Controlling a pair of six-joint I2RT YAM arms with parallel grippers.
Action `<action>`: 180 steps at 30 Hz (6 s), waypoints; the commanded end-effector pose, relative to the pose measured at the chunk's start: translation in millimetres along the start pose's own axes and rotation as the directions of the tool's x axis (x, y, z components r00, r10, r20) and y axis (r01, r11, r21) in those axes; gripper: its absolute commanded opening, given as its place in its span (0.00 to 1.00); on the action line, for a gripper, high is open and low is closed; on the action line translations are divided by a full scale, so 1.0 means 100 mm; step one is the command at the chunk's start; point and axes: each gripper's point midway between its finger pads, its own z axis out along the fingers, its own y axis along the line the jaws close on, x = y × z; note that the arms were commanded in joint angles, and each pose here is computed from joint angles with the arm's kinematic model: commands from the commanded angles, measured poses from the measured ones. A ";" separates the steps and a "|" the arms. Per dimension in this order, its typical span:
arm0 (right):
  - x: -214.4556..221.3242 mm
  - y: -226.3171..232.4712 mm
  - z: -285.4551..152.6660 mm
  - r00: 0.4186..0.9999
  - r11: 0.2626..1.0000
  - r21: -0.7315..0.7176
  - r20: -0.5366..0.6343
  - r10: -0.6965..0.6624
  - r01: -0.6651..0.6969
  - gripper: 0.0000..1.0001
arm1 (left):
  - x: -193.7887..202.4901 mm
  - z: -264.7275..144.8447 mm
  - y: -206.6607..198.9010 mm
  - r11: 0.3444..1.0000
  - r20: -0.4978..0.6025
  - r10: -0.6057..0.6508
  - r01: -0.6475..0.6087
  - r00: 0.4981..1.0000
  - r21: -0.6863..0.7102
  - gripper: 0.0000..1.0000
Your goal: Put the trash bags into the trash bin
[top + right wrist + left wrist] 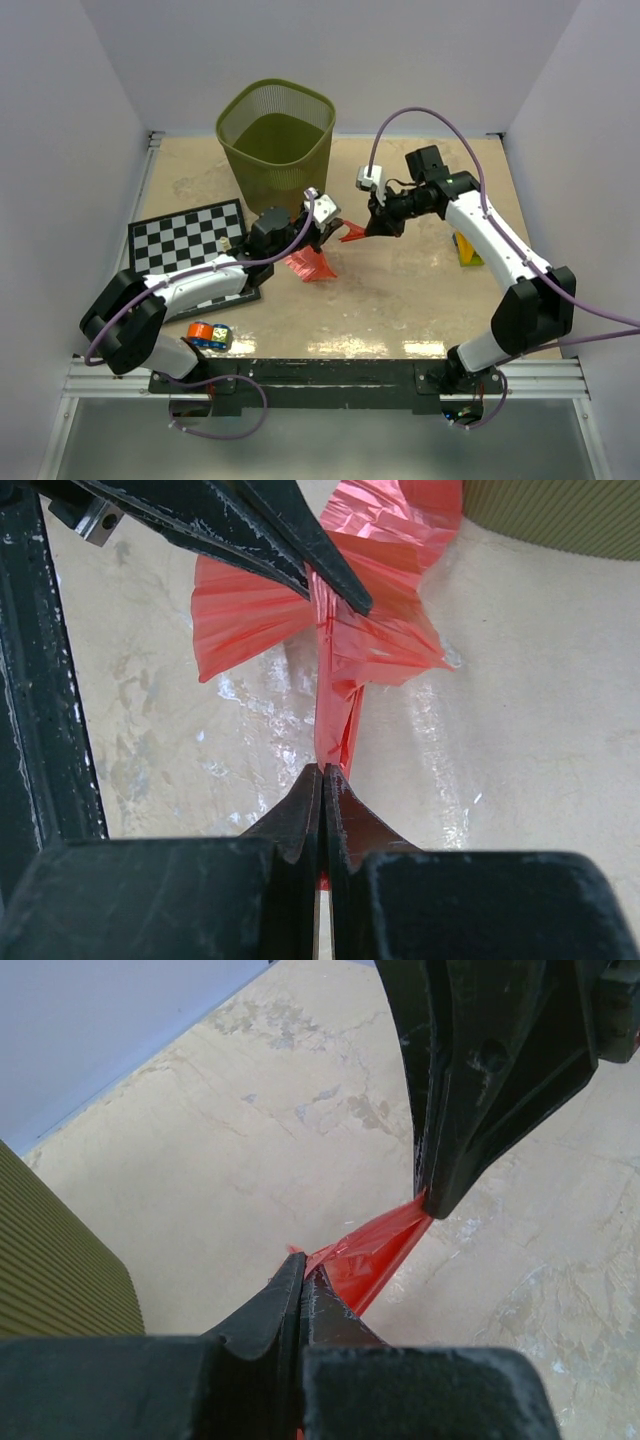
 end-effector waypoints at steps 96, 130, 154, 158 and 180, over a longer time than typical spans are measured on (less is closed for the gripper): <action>-1.63 -0.27 -0.32 0.768 0.955 0.269 0.583 -0.264 0.124 0.99 | -4.41 -0.98 0.98 0.907 0.677 0.354 -0.060 0.645 -0.418 0.00; -2.37 0.30 0.04 0.661 0.965 -0.078 0.742 -0.113 0.252 0.92 | -5.29 -1.61 0.73 0.874 0.773 0.481 -0.160 0.413 -0.458 0.00; -0.84 1.08 -0.38 0.903 0.908 -0.371 0.429 -0.018 0.194 0.00 | -3.50 -0.19 1.22 0.824 0.402 0.504 -0.286 0.765 -0.489 0.00; -0.61 1.10 -0.55 0.925 0.917 -0.390 0.373 0.072 0.086 0.00 | -2.94 0.35 1.21 0.887 0.353 0.388 -0.241 0.851 -0.394 0.04; -0.94 1.01 -0.88 0.759 0.766 -0.523 0.301 0.577 -0.375 0.00 | -1.77 -1.27 -0.16 0.782 0.221 0.546 -0.587 0.808 0.212 0.78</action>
